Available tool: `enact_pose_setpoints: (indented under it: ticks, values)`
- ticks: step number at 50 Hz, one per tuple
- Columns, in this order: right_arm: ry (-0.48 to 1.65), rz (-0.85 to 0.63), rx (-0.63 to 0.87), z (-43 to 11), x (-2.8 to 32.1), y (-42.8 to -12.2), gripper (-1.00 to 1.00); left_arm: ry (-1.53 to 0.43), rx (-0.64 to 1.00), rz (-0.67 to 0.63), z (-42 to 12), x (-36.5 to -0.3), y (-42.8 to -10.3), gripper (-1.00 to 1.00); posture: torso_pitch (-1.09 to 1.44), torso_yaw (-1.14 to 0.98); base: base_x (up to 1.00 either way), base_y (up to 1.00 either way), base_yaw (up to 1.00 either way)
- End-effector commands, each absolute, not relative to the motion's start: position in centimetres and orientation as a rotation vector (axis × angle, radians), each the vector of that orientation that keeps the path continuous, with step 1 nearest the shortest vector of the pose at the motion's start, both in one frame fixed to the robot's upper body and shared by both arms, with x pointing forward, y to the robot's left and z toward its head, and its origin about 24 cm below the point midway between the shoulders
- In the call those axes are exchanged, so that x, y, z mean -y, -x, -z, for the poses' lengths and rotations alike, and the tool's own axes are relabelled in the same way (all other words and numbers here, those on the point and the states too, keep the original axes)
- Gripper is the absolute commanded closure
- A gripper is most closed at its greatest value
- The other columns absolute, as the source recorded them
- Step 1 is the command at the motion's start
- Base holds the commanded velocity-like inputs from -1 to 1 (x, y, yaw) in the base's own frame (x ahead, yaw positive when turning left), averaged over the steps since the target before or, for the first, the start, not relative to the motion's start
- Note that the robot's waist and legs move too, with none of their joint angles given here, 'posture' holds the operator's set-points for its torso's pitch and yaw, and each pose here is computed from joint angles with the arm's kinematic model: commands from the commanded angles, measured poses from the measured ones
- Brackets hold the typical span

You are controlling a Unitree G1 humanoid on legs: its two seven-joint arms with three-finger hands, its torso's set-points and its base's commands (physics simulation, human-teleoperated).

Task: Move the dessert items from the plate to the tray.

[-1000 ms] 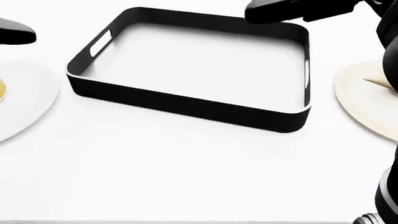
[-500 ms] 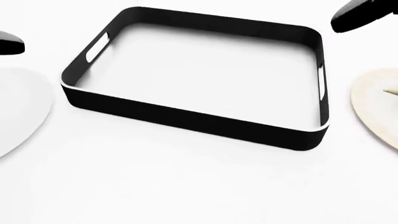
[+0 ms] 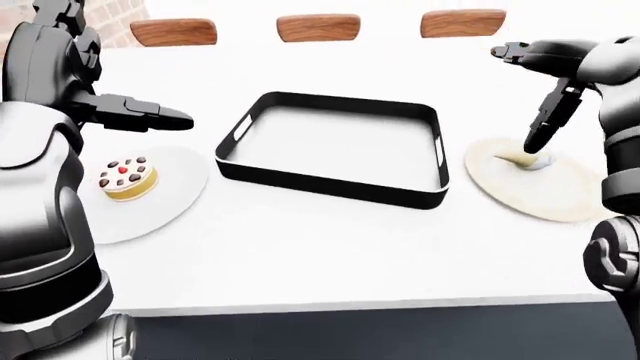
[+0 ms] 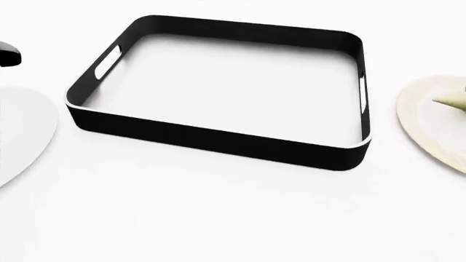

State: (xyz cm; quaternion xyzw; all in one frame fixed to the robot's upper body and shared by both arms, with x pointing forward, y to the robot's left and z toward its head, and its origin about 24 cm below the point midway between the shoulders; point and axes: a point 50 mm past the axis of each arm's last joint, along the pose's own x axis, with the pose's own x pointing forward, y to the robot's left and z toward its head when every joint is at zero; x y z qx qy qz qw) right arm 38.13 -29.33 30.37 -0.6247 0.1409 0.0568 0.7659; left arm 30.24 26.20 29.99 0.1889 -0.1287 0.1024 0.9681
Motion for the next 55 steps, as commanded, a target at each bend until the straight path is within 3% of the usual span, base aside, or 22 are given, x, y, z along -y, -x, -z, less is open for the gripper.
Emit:
enact_pose_setpoints:
  ticks: [1, 14, 46, 47, 48, 49, 55]
  values:
    - [1.428, -0.049, -0.212, -32.6, 29.2, -37.9, -1.0, -0.403, 0.346, -0.225, -31.6, -26.1, -29.5, -1.0, 0.0, 0.0, 0.0, 0.0, 0.0]
    - [1.567, -0.024, -0.33, -29.1, 31.3, -38.1, -1.0, -0.41, 0.337, -0.224, -31.0, -26.3, -29.3, -1.0, 0.0, 0.0, 0.0, 0.0, 0.0]
    - [1.564, -0.007, -0.459, -25.8, 32.7, -38.2, -1.0, -0.417, 0.323, -0.224, -30.7, -26.3, -29.1, -1.0, 0.0, 0.0, 0.0, 0.0, 0.0]
    - [1.562, -0.012, -0.465, -25.6, 32.7, -38.2, -0.8, -0.418, 0.322, -0.224, -30.6, -26.4, -29.1, -1.0, 0.0, 0.0, 0.0, 0.0, 0.0]
    - [1.558, -0.012, -0.469, -25.5, 32.7, -38.2, -0.87, -0.418, 0.321, -0.224, -30.5, -26.5, -29.1, -1.0, 0.0, 0.0, 0.0, 0.0, 0.0]
    - [1.561, -0.018, -0.473, -25.3, 32.7, -38.2, -0.65, -0.418, 0.321, -0.224, -30.6, -26.4, -29.0, -1.0, 0.0, 0.0, 0.0, 0.0, 0.0]
    - [1.557, -0.022, -0.476, -25.2, 32.5, -38.4, -0.64, -0.422, 0.321, -0.226, -30.9, -26.2, -28.7, -1.0, 0.0, 0.0, 0.0, 0.0, 0.0]
